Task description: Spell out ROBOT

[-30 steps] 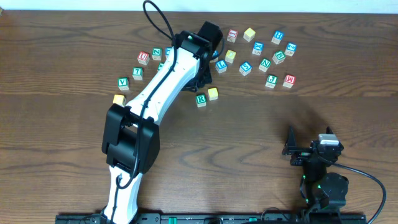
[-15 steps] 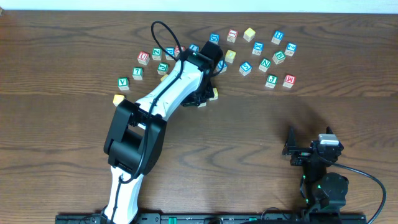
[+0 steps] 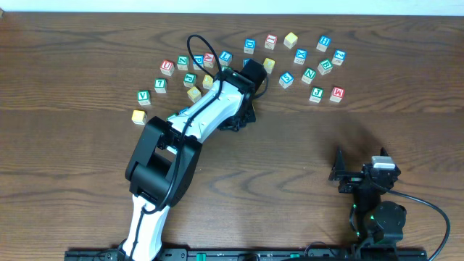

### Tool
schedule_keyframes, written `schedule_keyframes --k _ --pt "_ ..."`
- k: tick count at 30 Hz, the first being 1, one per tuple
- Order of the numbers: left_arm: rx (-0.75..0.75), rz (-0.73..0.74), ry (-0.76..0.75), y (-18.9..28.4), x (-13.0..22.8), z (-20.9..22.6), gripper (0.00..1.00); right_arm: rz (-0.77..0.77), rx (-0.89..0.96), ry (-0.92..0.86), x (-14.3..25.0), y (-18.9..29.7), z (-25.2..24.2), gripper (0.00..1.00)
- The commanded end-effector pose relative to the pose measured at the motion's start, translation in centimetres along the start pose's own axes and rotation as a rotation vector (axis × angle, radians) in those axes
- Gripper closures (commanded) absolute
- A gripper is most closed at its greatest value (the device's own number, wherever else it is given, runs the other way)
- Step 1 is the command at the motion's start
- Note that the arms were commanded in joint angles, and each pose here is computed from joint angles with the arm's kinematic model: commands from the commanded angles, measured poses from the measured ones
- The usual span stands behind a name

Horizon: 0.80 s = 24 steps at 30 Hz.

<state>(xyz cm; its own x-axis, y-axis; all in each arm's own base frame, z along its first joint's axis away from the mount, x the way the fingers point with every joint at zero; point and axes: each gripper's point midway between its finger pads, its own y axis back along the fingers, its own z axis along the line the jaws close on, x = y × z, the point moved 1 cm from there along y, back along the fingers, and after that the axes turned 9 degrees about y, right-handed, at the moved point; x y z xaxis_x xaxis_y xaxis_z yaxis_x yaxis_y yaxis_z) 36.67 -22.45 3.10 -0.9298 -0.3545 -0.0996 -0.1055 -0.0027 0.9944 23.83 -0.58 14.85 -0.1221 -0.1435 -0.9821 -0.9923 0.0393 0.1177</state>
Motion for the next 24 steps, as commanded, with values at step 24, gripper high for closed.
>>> schedule_keyframes --k 24 --pt "-0.042 -0.052 -0.073 -0.6 -2.5 1.8 0.92 0.001 0.005 0.007 0.1 0.0 -0.1 0.01"
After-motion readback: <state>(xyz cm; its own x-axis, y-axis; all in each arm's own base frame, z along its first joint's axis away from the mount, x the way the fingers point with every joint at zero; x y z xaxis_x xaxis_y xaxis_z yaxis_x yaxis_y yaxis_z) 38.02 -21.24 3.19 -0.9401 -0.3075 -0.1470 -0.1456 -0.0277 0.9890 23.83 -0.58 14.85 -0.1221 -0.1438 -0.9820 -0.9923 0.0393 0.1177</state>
